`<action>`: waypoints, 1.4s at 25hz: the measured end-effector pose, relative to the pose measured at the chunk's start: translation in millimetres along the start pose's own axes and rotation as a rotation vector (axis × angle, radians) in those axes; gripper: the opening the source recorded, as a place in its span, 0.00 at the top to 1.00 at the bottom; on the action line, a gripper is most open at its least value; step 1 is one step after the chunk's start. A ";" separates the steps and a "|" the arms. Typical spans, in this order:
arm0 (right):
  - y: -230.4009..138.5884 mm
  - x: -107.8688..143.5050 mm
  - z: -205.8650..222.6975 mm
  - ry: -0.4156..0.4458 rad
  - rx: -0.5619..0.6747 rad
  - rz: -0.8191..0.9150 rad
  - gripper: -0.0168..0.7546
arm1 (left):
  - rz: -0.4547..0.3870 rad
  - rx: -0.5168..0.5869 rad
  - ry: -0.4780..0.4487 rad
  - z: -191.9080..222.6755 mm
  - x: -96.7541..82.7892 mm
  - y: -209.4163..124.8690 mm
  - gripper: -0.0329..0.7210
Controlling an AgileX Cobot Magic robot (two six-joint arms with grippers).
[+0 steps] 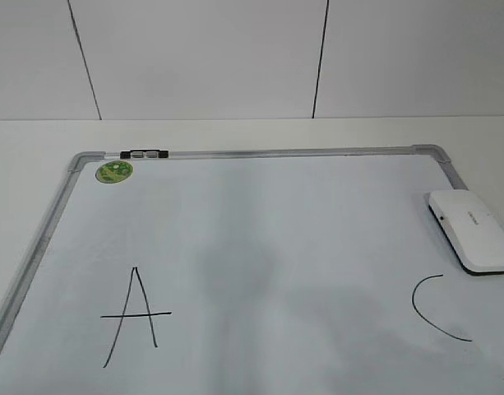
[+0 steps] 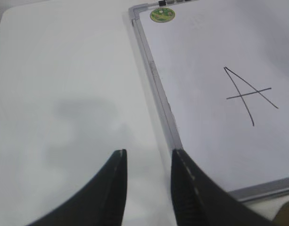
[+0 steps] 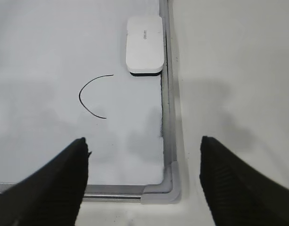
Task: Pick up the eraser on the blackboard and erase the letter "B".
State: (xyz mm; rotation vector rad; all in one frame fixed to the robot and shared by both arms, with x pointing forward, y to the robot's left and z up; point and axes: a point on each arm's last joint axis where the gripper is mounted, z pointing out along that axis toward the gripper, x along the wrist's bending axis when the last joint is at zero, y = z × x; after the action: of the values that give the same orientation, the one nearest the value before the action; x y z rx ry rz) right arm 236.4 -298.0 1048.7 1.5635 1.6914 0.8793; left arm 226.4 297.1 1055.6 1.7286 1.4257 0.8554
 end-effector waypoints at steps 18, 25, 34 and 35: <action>-6.8 0.7 -5.8 0.003 -0.051 0.000 0.22 | -0.002 -0.019 0.017 3.9 1.6 0.3 0.64; -6.9 -0.8 -5.8 -0.014 -0.050 -0.008 0.22 | -0.005 -0.019 0.011 3.9 1.1 0.4 0.64; -6.9 -0.9 -5.8 -0.016 -0.050 -0.010 0.22 | -0.005 -0.019 0.011 3.9 1.1 0.4 0.64; -6.9 -0.9 -5.8 -0.016 -0.050 -0.010 0.22 | -0.005 -0.019 0.011 3.9 1.1 0.4 0.64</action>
State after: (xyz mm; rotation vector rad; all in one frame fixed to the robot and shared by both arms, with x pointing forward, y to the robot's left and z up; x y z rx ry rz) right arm 227.8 -299.6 1046.1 1.5235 1.6525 0.8951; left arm 230.1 297.7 1053.9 1.7078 1.4241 0.8748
